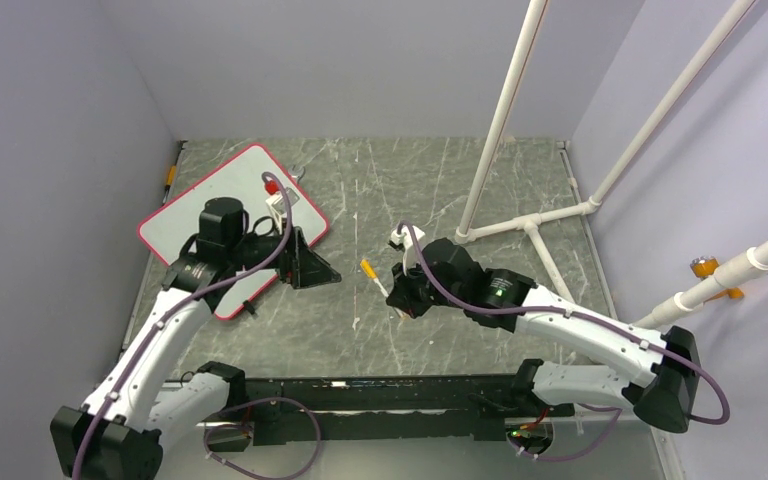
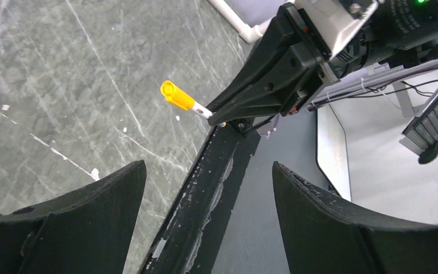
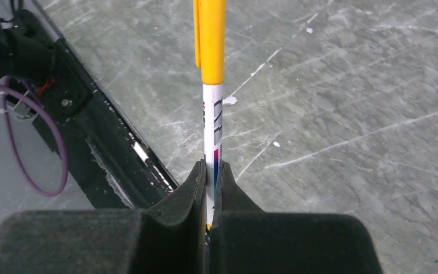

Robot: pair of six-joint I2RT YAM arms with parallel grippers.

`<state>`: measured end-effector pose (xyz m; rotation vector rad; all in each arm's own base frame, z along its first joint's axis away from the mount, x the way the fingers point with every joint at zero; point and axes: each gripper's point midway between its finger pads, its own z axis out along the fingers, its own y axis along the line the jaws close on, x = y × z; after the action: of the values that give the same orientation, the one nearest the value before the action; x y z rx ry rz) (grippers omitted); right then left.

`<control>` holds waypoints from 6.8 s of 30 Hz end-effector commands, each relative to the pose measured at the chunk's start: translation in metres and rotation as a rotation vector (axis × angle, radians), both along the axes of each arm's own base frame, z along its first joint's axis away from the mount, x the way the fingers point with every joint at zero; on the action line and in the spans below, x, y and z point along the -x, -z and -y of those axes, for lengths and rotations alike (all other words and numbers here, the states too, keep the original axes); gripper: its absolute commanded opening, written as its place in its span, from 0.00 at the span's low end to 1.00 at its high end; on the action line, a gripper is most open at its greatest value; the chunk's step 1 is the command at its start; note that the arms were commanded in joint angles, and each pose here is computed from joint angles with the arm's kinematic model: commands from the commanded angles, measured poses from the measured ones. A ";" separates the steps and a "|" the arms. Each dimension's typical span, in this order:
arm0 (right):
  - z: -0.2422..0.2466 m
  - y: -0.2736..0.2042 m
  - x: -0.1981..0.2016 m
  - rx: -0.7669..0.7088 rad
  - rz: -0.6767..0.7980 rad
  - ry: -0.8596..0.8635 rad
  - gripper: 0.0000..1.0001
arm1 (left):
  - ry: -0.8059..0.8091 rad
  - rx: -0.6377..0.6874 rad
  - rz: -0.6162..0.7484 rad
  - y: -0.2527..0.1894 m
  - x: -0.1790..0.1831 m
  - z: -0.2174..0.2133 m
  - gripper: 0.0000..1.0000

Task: Write a sentence on the whiteboard
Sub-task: Pass from the right arm to the left, then pass from the left arm to the right

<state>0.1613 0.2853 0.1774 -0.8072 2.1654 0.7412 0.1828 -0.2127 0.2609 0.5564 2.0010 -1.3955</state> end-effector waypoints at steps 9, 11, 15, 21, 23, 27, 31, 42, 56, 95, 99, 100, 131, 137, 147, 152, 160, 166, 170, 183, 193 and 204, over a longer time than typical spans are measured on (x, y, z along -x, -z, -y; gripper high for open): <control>-0.025 -0.072 0.023 -0.184 0.083 -0.170 0.00 | 0.168 0.063 -0.001 -0.020 0.008 0.032 0.73; -0.025 -0.074 0.024 -0.179 0.081 -0.176 0.00 | 0.179 0.056 -0.008 -0.020 0.007 0.036 0.69; -0.026 -0.075 0.027 -0.170 0.080 -0.188 0.00 | 0.197 0.056 -0.006 -0.023 0.005 0.042 0.59; -0.030 -0.076 0.027 -0.155 0.085 -0.203 0.00 | 0.228 0.048 -0.031 -0.026 0.003 0.049 0.49; -0.032 -0.075 0.027 -0.149 0.088 -0.205 0.00 | 0.237 0.038 -0.038 -0.025 0.003 0.050 0.44; -0.032 -0.075 0.026 -0.142 0.094 -0.204 0.00 | 0.254 0.018 -0.046 -0.022 0.006 0.051 0.26; -0.031 -0.073 0.025 -0.134 0.098 -0.198 0.00 | 0.251 -0.002 -0.059 -0.018 0.011 0.049 0.29; -0.027 -0.070 0.026 -0.124 0.104 -0.194 0.00 | 0.245 0.008 -0.065 -0.019 0.019 0.046 0.29; -0.020 -0.073 0.021 -0.157 0.111 -0.115 0.58 | 0.206 0.023 -0.058 -0.016 0.020 0.047 0.00; -0.020 -0.259 0.033 -1.091 -0.046 -0.235 0.86 | -0.049 0.491 0.190 -0.172 0.023 0.029 0.00; -0.024 -0.263 0.035 -1.099 -0.047 -0.266 0.80 | -0.059 0.511 0.193 -0.174 0.023 0.027 0.00; -0.025 -0.263 0.035 -1.101 -0.048 -0.270 0.79 | -0.062 0.513 0.192 -0.174 0.023 0.027 0.00; -0.030 -0.266 0.032 -1.108 -0.049 -0.287 0.30 | -0.137 0.519 0.148 -0.156 0.015 0.023 0.00; -0.032 -0.269 0.027 -1.110 -0.042 -0.264 0.29 | -0.142 0.511 0.149 -0.153 0.016 0.022 0.00; -0.037 -0.267 0.023 -1.106 -0.055 -0.270 0.28 | -0.144 0.516 0.138 -0.146 0.016 0.021 0.00; -0.038 -0.266 0.022 -1.103 -0.056 -0.264 0.26 | -0.142 0.515 0.134 -0.145 0.016 0.022 0.00; -0.040 -0.263 0.018 -1.097 -0.067 -0.245 0.25 | -0.138 0.515 0.128 -0.143 0.015 0.023 0.00; -0.041 -0.263 0.016 -1.102 -0.070 -0.243 0.24 | -0.133 0.521 0.120 -0.141 0.015 0.024 0.00; -0.042 -0.262 0.013 -1.099 -0.066 -0.224 0.24 | -0.132 0.521 0.115 -0.139 0.015 0.024 0.00; -0.044 -0.260 0.012 -1.091 -0.073 -0.224 0.30 | -0.131 0.520 0.103 -0.135 0.015 0.026 0.00; -0.045 -0.257 0.009 -1.090 -0.077 -0.215 0.21 | -0.127 0.518 0.101 -0.134 0.015 0.027 0.00; -0.045 -0.253 0.007 -1.082 -0.072 -0.200 0.00 | -0.153 0.483 0.097 -0.127 0.012 0.026 0.09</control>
<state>0.1588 0.3330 0.3992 -0.3760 1.5028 1.8004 0.1702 -0.2331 0.4077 0.2280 1.4337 -1.6639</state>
